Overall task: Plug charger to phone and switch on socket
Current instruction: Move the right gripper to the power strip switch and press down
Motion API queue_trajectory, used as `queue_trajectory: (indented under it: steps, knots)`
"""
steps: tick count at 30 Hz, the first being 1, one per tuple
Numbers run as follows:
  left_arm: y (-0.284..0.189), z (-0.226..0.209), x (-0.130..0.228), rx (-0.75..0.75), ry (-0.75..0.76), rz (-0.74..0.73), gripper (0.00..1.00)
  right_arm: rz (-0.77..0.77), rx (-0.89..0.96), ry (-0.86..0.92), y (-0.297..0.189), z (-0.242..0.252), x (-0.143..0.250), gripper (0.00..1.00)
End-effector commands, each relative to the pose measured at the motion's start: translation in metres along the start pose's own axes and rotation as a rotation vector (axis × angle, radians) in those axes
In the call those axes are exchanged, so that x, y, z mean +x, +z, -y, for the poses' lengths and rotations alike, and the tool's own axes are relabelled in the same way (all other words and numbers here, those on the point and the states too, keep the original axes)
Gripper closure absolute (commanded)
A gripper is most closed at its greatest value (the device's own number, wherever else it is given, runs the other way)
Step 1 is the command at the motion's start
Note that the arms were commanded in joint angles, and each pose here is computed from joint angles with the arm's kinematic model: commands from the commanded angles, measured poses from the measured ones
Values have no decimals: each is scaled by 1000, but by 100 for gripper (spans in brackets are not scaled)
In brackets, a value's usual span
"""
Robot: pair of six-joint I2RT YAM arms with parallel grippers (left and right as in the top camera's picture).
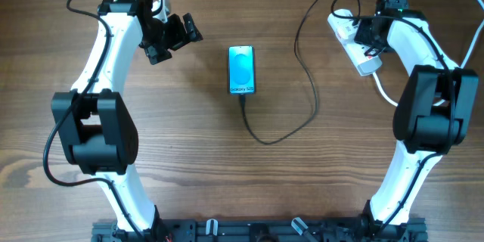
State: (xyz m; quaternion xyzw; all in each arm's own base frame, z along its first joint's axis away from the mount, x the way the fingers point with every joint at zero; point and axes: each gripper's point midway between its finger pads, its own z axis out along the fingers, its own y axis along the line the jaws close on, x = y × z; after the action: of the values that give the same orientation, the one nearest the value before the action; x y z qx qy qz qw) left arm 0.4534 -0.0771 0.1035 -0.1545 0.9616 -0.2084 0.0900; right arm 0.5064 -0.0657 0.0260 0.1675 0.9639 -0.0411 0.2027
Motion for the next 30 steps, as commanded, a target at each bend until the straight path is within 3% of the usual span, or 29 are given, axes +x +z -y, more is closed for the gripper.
queue_trajectory:
  steps: [1, 13, 25, 28, 30]
  knots:
    - [-9, 3, -1, -1, 23, 23, 0, -107, -56, -109, 11, -15, 29, 51]
    - [-9, 3, -1, -1, 23, 23, 0, -101, -62, -455, 4, -11, 29, 2]
    - [-9, 3, -1, -1, 23, 23, 0, -47, -25, -137, 9, 19, 7, 0]
    - [-9, 3, -1, -1, 23, 23, 0, -16, -227, -328, 5, -13, 6, 0]
    - [-9, 3, -1, -1, 23, 23, 0, -9, -249, -428, 4, -16, 8, 0]
